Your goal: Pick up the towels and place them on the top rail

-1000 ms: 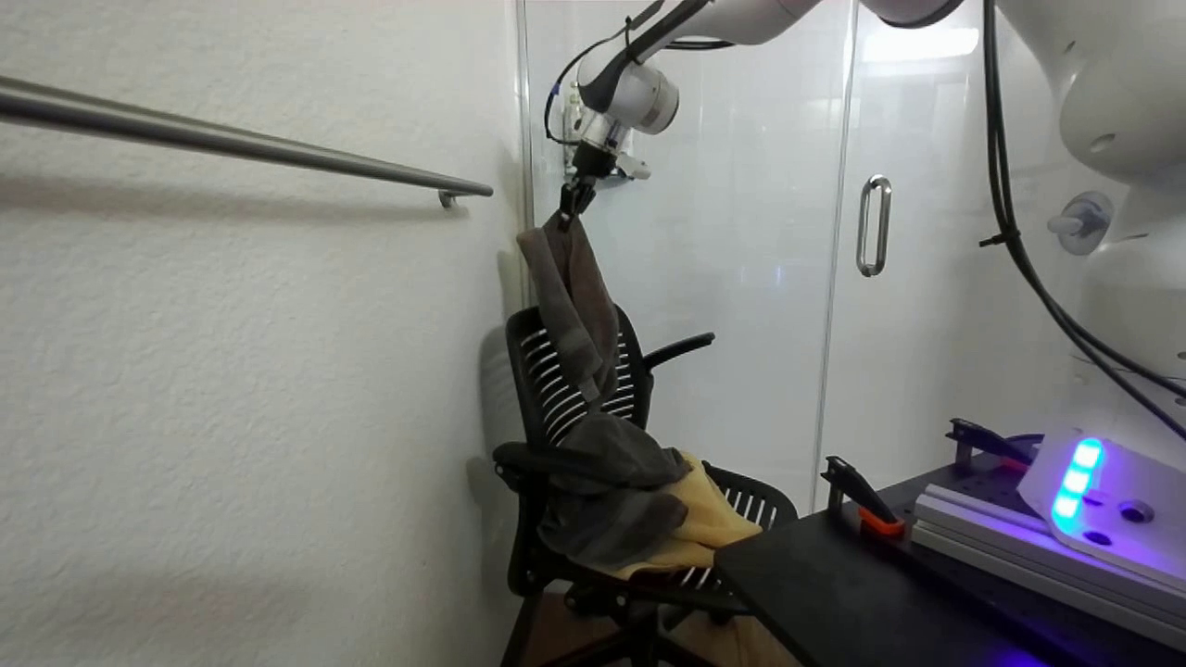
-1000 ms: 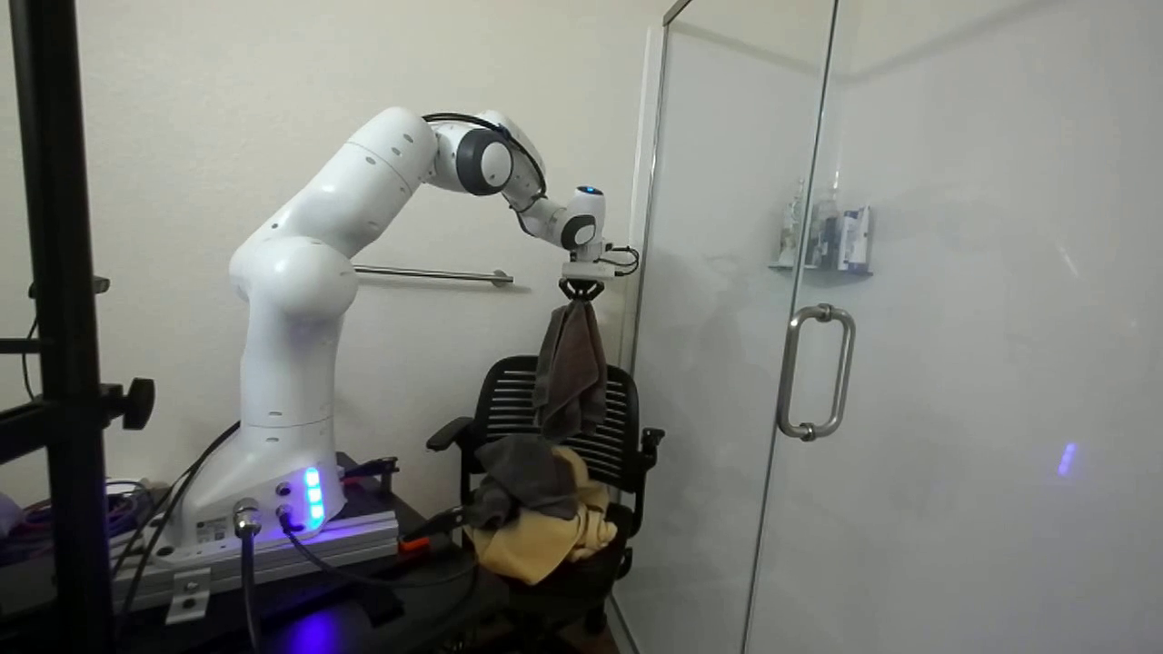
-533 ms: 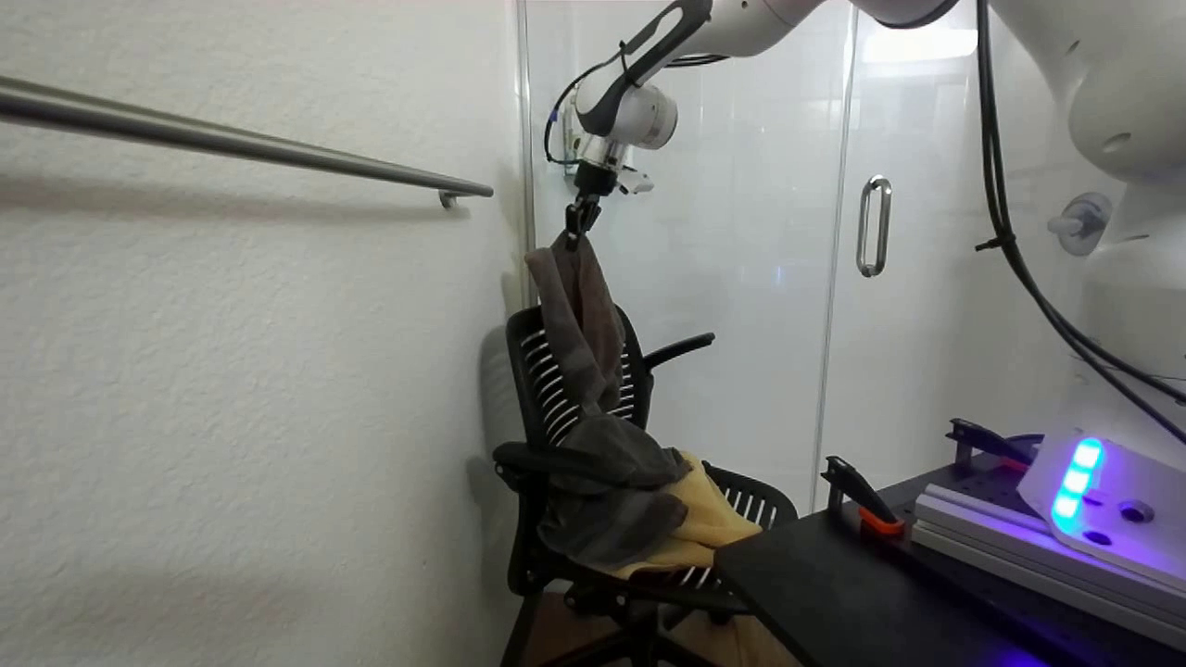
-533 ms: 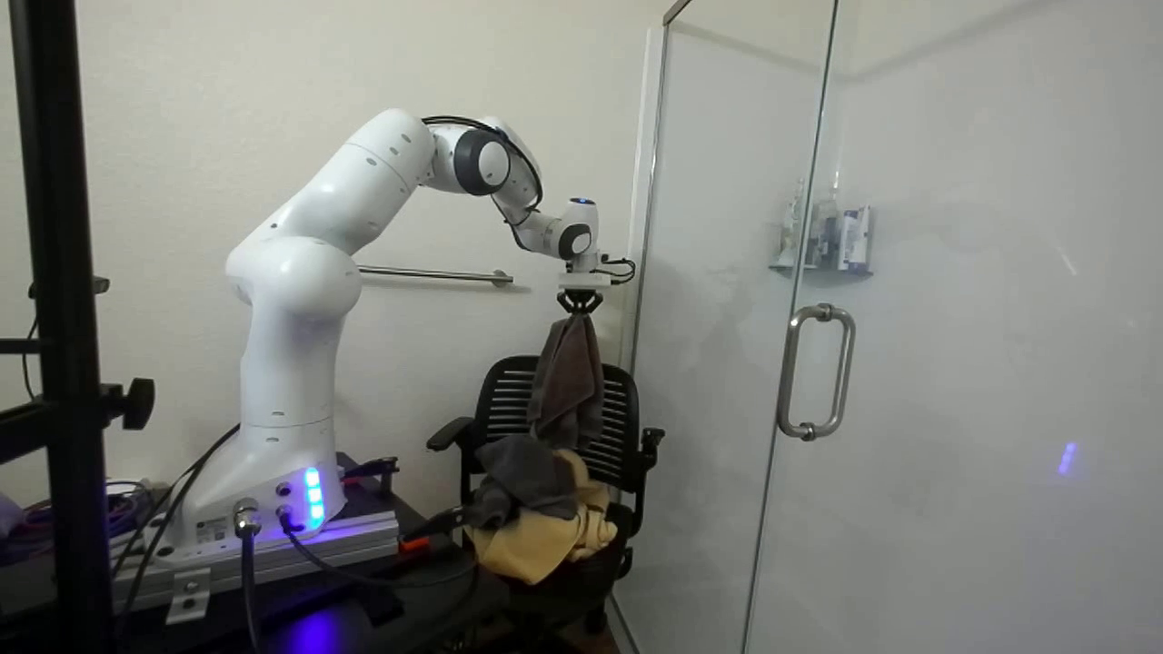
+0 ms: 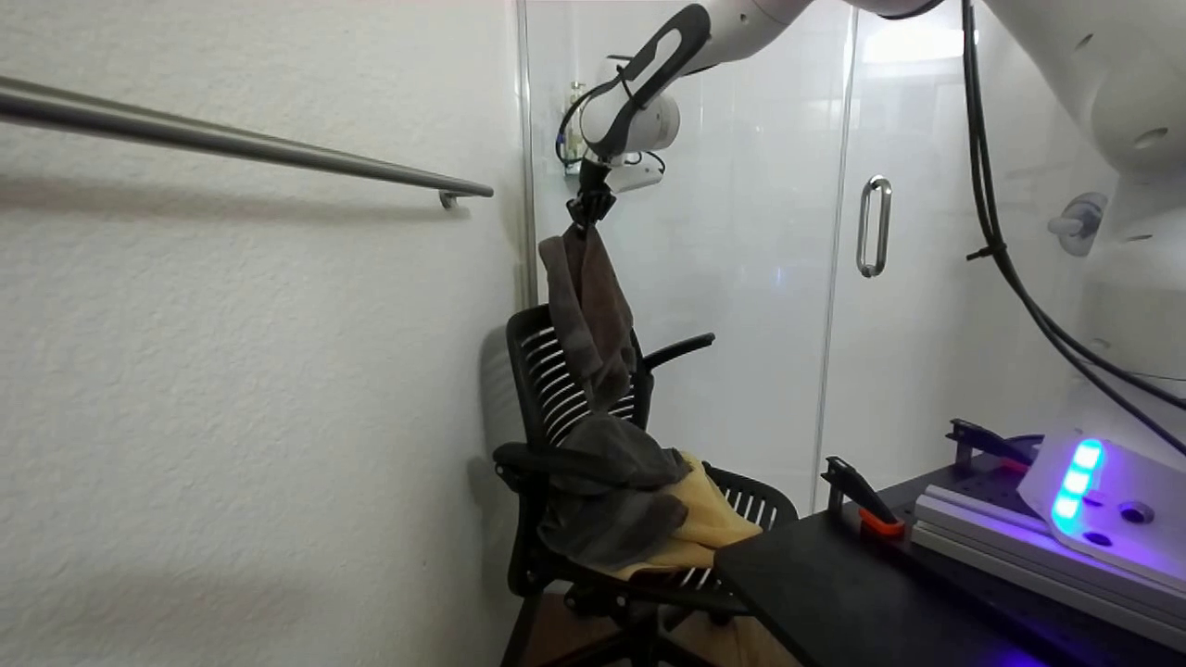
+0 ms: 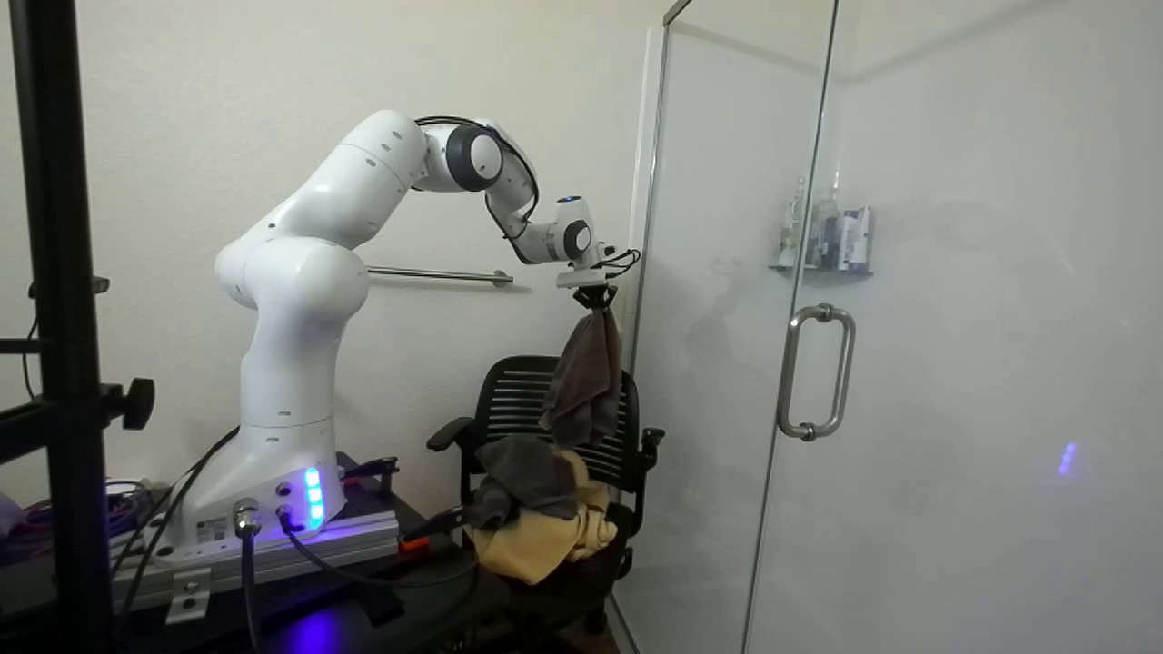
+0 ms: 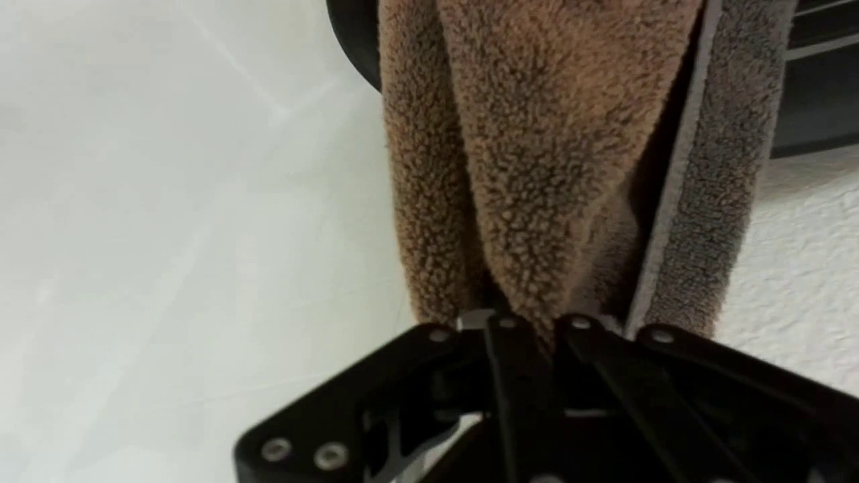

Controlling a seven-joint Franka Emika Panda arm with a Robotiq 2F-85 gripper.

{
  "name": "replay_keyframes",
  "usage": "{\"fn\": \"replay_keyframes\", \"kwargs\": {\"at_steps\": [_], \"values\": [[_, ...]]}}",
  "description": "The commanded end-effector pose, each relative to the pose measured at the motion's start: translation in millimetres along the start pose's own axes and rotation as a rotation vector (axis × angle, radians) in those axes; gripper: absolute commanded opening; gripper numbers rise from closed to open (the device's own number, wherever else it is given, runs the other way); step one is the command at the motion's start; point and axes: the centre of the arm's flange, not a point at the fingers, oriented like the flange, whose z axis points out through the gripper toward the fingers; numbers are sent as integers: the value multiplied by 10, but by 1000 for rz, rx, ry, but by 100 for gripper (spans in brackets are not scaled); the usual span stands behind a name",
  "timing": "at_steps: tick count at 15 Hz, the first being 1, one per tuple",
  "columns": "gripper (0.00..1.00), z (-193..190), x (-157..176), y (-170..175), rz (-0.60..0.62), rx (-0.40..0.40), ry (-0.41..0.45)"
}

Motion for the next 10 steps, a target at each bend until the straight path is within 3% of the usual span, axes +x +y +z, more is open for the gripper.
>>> {"fn": "replay_keyframes", "kwargs": {"at_steps": [1,8,9,10], "values": [[33,105,-21,74,69,9,-110],[81,120,-166,-31,102,45,-301],[63,132,-201,-55,78,37,-265],[69,130,-209,-53,86,37,-278]]}}
